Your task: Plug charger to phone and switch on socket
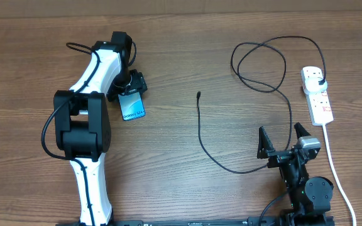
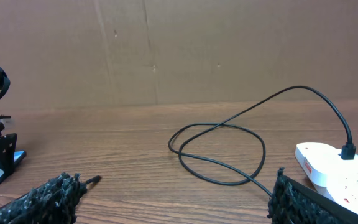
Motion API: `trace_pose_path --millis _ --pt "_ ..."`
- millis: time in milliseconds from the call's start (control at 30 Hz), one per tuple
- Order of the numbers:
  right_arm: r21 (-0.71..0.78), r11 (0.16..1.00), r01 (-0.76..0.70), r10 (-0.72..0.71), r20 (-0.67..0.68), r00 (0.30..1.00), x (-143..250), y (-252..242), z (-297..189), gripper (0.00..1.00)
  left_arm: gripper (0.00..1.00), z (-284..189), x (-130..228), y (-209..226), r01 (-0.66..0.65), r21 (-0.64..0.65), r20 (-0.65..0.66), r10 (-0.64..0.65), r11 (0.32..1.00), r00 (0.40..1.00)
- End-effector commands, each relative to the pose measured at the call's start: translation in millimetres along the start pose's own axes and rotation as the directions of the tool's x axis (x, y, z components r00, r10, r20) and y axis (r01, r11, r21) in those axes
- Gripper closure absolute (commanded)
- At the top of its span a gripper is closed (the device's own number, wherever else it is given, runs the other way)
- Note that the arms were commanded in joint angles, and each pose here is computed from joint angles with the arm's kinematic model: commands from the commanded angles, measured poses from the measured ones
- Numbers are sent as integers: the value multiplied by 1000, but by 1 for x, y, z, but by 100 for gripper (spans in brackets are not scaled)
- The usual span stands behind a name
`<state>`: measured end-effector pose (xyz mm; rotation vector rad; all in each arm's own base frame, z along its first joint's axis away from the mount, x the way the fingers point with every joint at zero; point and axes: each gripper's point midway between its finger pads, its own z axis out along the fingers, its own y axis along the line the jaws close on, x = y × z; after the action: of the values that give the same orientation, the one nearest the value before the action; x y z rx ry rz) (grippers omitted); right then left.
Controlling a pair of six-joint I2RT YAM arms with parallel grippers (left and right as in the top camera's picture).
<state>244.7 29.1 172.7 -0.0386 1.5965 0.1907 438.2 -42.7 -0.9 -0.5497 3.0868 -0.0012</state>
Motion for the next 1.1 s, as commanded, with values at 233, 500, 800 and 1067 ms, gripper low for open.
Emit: trace_pose_path --millis 233,500,800,1067 --pt "-3 1000 -2 2 5 1000 2 1 0 0 11 33 21 11 -81 -7 -109 80 997 991" --pt "-3 1000 -2 2 5 1000 2 1 0 0 9 33 23 10 -199 17 -117 200 980 973" --pt "-3 1000 -2 2 5 1000 2 1 0 0 11 34 16 6 -273 30 -83 275 962 958" --pt "-3 1000 -2 2 5 1000 2 1 0 0 13 34 17 0 -340 73 -77 345 938 935"
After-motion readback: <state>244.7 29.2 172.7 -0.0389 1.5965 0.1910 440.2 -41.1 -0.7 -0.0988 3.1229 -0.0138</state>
